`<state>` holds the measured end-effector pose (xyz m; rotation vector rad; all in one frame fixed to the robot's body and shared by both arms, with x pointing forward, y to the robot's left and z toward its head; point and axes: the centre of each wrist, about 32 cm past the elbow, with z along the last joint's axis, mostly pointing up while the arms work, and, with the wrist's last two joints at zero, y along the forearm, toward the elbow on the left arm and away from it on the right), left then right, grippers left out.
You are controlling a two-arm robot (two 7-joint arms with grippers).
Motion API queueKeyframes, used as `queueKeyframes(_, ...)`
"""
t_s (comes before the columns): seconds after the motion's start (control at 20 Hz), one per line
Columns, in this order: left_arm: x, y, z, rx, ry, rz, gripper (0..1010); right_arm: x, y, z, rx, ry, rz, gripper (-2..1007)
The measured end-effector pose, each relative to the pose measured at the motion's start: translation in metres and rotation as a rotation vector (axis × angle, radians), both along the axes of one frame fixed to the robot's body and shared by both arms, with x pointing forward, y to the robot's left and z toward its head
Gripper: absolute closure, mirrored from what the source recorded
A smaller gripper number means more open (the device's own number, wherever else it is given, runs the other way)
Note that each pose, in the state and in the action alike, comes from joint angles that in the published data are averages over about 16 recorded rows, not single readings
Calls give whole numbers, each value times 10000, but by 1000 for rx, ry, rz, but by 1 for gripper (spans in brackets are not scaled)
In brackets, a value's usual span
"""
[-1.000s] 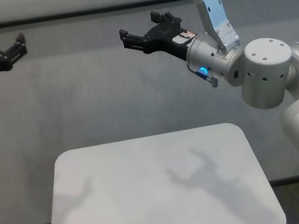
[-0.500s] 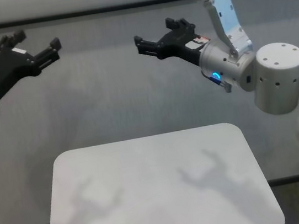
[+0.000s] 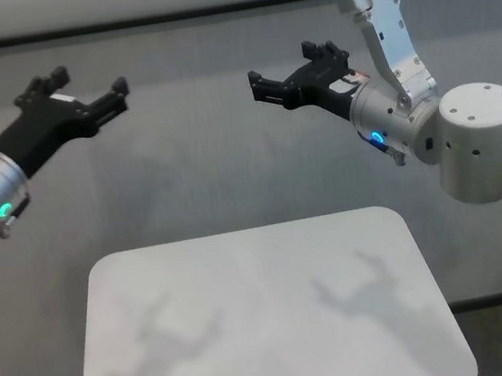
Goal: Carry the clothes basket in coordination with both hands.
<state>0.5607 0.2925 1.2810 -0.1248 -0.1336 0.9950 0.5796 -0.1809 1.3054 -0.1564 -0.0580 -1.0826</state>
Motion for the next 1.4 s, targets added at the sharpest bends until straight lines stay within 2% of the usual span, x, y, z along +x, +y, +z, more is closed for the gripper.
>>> queueKeyframes(0.35, 15, -163, -5, 7, 14, -8, 8, -18, -14, -15, -13, 10, -39, 0)
queueKeyframes(0.7, 21, -238, -10, 4, 13, -34, 8, -26, -25, -20, -15, 15, -63, 0)
queueKeyframes(1.0, -1, -240, -23, -3, 20, -72, 8, -40, -32, -16, -19, 25, -69, 0)
queueKeyframes(1.4, -50, -184, -43, -12, 42, -140, 8, -91, -65, 10, -30, 62, -63, 0)
